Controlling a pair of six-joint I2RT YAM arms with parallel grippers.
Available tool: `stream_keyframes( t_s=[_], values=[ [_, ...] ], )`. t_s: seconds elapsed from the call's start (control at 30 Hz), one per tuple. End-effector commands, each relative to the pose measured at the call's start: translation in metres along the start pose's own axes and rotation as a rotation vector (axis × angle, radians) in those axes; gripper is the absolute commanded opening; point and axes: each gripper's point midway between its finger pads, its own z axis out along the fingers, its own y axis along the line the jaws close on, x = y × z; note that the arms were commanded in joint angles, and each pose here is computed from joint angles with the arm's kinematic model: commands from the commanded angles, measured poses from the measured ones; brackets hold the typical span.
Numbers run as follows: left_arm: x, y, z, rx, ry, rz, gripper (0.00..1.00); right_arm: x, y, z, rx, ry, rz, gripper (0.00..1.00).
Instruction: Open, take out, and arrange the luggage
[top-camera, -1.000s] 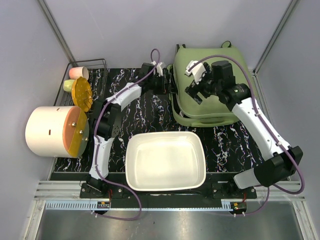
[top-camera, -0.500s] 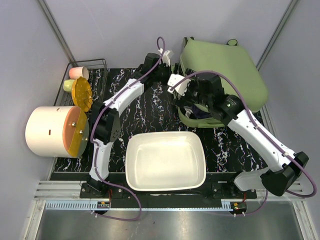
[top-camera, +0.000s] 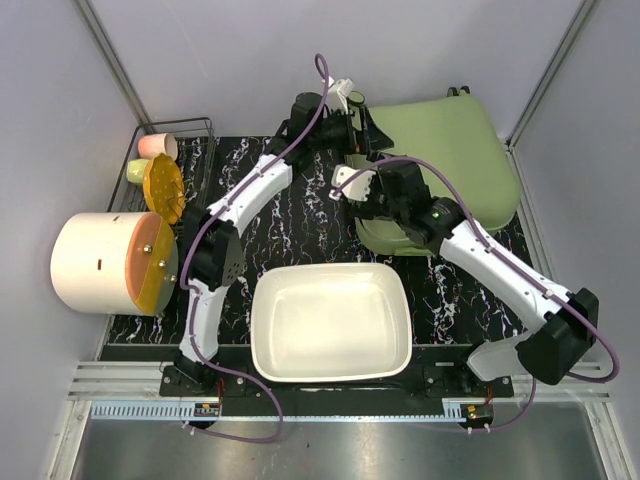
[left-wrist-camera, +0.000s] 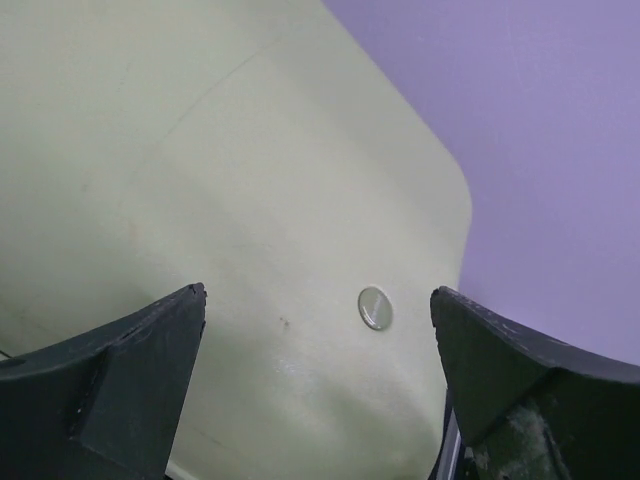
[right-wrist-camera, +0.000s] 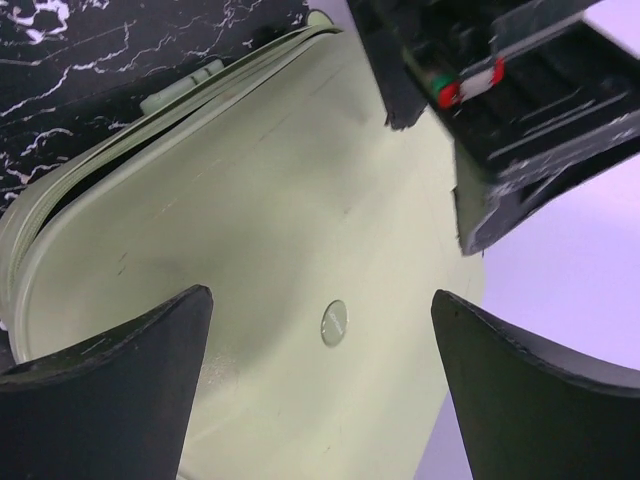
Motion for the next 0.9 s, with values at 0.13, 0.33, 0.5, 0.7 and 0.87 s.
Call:
stream_keyframes(
  t_s=[0.13, 0.33, 0.5, 0.7, 0.87],
  values=[
    [-0.029, 0.011, -0.028, -0.020, -0.076, -0.054, 0.99, -0.010, -0.042, -0.018, 0.106, 0.007, 0.105, 1.00],
    [-0.004, 0.070, -0.044, -0.155, -0.054, -0.121, 0.99, 0.016, -0.055, -0.023, 0.119, 0.068, 0.289, 1.00],
    [0.036, 0.102, -0.041, -0.232, 0.028, -0.189, 0.99, 0.027, -0.068, -0.022, 0.117, 0.094, 0.386, 1.00],
    [0.063, 0.128, -0.040, -0.303, 0.062, -0.228, 0.99, 0.027, -0.071, -0.021, 0.115, 0.096, 0.405, 1.00],
    [0.073, 0.141, -0.042, -0.343, 0.057, -0.245, 0.99, 0.027, -0.070, -0.019, 0.108, 0.095, 0.409, 1.00]
  ],
)
